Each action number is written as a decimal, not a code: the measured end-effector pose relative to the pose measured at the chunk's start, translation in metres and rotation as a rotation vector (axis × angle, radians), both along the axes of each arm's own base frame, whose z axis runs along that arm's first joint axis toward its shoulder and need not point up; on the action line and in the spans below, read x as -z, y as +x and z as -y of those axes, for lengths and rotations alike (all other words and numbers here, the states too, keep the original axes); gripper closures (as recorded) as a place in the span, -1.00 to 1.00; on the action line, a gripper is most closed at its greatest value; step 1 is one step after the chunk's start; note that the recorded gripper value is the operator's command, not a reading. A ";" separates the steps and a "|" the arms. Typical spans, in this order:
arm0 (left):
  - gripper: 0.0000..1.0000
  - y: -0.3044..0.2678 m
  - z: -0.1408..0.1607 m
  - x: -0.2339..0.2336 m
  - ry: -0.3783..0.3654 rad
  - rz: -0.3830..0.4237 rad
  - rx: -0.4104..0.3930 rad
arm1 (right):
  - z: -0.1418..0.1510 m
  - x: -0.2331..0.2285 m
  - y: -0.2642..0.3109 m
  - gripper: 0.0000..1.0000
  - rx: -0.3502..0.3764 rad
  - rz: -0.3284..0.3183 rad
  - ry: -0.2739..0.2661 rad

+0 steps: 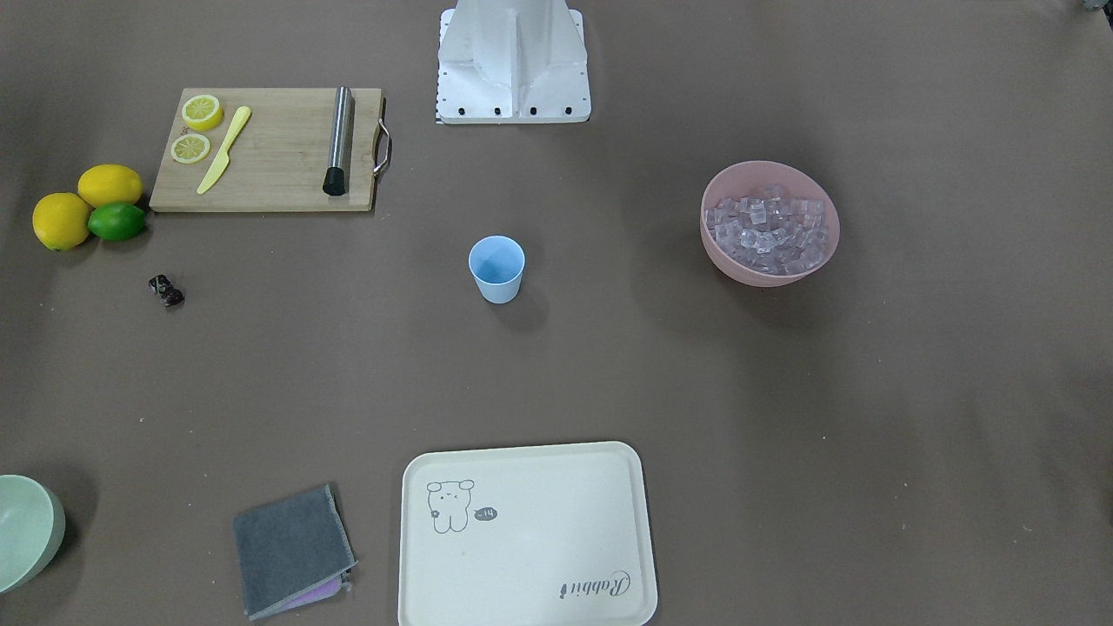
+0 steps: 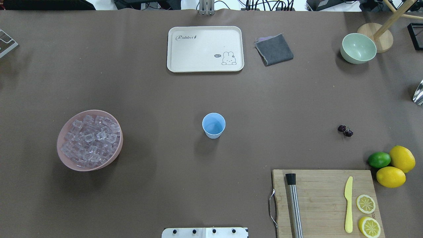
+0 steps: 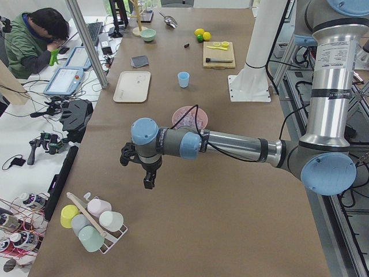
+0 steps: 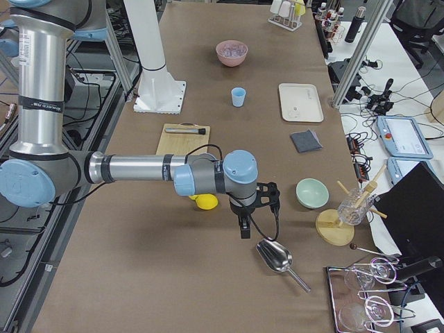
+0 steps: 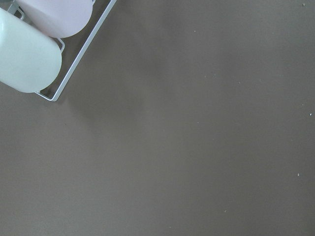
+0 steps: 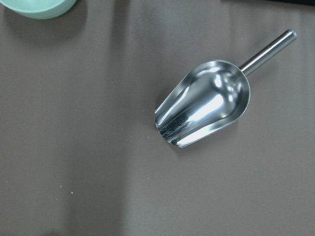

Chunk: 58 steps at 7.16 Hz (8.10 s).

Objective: Put ice and cherries in cup

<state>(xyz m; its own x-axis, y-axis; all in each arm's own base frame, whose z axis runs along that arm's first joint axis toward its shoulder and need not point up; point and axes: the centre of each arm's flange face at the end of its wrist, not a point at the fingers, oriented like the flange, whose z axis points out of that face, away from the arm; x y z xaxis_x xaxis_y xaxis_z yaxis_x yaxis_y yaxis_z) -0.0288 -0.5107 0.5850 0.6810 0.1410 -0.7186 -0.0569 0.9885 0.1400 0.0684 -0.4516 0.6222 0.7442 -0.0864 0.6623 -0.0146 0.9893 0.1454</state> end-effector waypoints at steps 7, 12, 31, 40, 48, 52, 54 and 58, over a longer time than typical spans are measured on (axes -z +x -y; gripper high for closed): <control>-0.95 -0.023 0.010 0.032 0.238 0.039 0.059 | 0.006 0.036 0.002 -1.00 -0.017 0.005 0.102; -0.96 -0.009 0.035 0.078 0.414 0.034 0.040 | 0.010 0.045 0.003 -1.00 -0.058 0.016 0.194; -0.54 0.386 -0.181 0.175 0.165 -0.099 0.066 | 0.041 0.151 -0.172 -0.99 -0.171 0.114 0.054; -0.24 0.389 -0.181 0.173 0.182 -0.088 0.075 | 0.041 0.148 -0.173 -0.99 -0.169 0.111 0.049; 1.00 0.381 -0.176 0.171 0.181 -0.082 0.093 | 0.041 0.148 -0.173 -0.99 -0.170 0.111 0.047; 1.00 0.359 -0.159 0.238 0.177 -0.234 0.121 | 0.042 0.148 -0.172 -0.99 -0.170 0.111 0.049; 1.00 0.403 -0.128 0.302 0.091 -0.368 0.208 | 0.042 0.148 -0.172 -0.99 -0.168 0.110 0.051; 1.00 0.505 -0.132 0.402 -0.017 -0.519 0.299 | 0.032 0.135 -0.169 -0.99 -0.168 0.136 0.113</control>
